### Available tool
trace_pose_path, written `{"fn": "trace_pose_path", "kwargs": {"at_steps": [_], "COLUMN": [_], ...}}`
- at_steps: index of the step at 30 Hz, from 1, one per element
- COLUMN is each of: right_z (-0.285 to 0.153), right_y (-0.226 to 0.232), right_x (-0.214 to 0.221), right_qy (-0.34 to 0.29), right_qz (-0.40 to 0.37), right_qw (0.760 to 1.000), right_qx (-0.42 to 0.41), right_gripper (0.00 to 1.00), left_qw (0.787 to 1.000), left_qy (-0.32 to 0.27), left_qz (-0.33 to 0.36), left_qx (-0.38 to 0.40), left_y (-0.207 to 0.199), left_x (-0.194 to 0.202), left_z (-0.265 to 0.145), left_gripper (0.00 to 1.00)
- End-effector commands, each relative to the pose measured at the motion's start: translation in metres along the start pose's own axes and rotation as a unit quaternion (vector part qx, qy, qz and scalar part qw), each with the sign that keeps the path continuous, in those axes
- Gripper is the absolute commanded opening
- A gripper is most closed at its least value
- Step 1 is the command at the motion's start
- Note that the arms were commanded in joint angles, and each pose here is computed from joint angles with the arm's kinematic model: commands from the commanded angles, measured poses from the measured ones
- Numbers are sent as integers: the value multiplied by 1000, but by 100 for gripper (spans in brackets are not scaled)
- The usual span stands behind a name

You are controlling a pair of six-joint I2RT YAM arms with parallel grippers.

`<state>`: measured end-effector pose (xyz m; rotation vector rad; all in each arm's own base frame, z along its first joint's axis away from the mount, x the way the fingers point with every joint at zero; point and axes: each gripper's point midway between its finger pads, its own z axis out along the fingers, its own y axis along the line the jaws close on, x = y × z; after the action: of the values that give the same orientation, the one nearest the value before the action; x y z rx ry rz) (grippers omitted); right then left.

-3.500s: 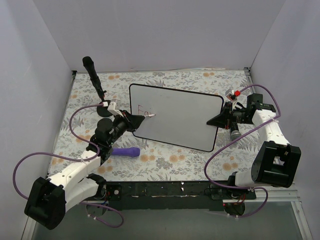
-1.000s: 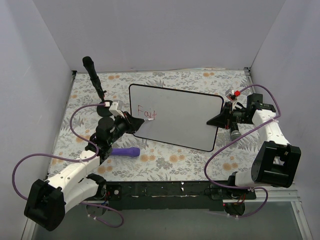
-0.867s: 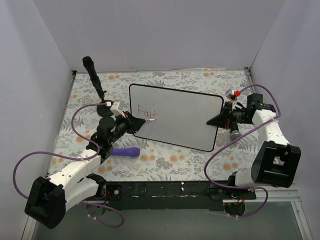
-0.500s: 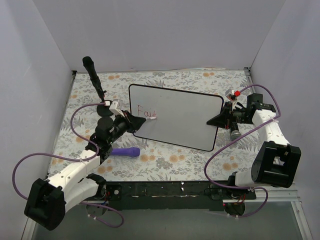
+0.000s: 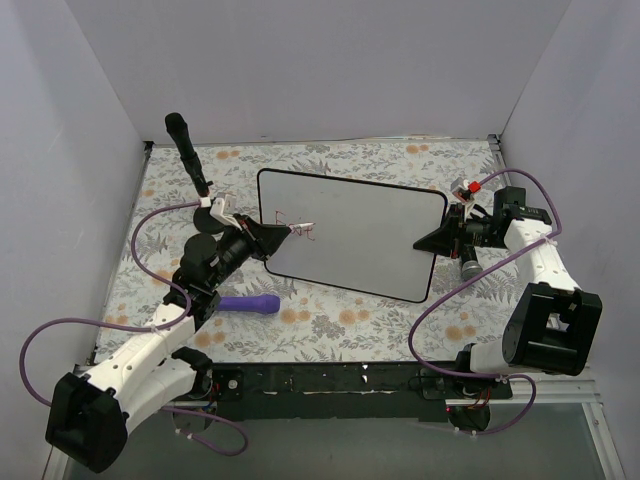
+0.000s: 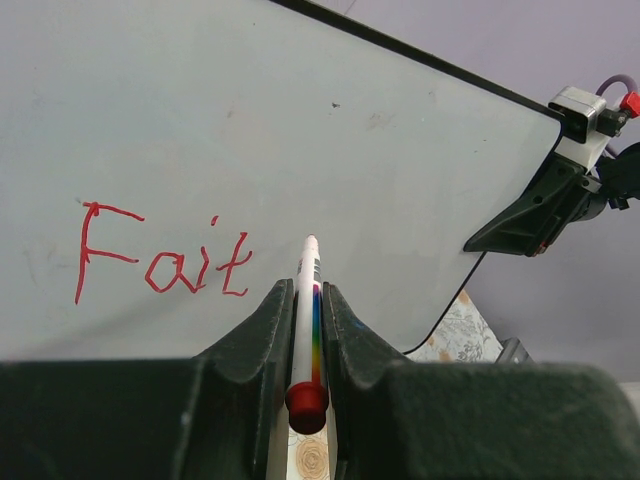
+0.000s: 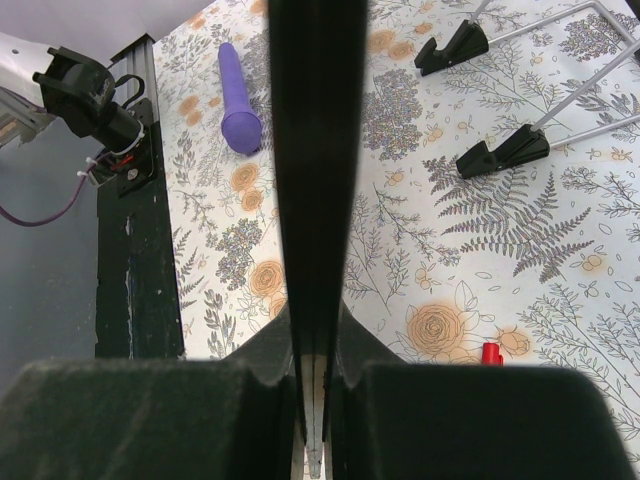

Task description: Write a sentence on the whiteboard

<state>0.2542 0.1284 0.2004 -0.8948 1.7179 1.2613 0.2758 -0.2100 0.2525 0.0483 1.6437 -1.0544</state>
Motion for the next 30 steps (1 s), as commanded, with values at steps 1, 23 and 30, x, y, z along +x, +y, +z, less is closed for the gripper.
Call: {"fn": "trace_pose_path", "kwargs": {"at_steps": [1, 23, 30], "right_z": [-1, -1, -1], "right_y": [1, 0, 0], "right_x": [-4, -4, -3], "right_qy": [7, 6, 6], "right_qz": [-40, -40, -37], "right_qw": [999, 999, 999], "right_qx": [8, 8, 8], "right_gripper": [1, 1, 1], "left_qw": [1000, 999, 999], "left_qy": [-18, -49, -51], "left_qz": [3, 0, -5], "left_qx": [22, 20, 11], "left_y": [-15, -12, -7], "left_x": [-18, -19, -17], "left_z": [2, -10, -11], "left_gripper": [0, 0, 0]}}
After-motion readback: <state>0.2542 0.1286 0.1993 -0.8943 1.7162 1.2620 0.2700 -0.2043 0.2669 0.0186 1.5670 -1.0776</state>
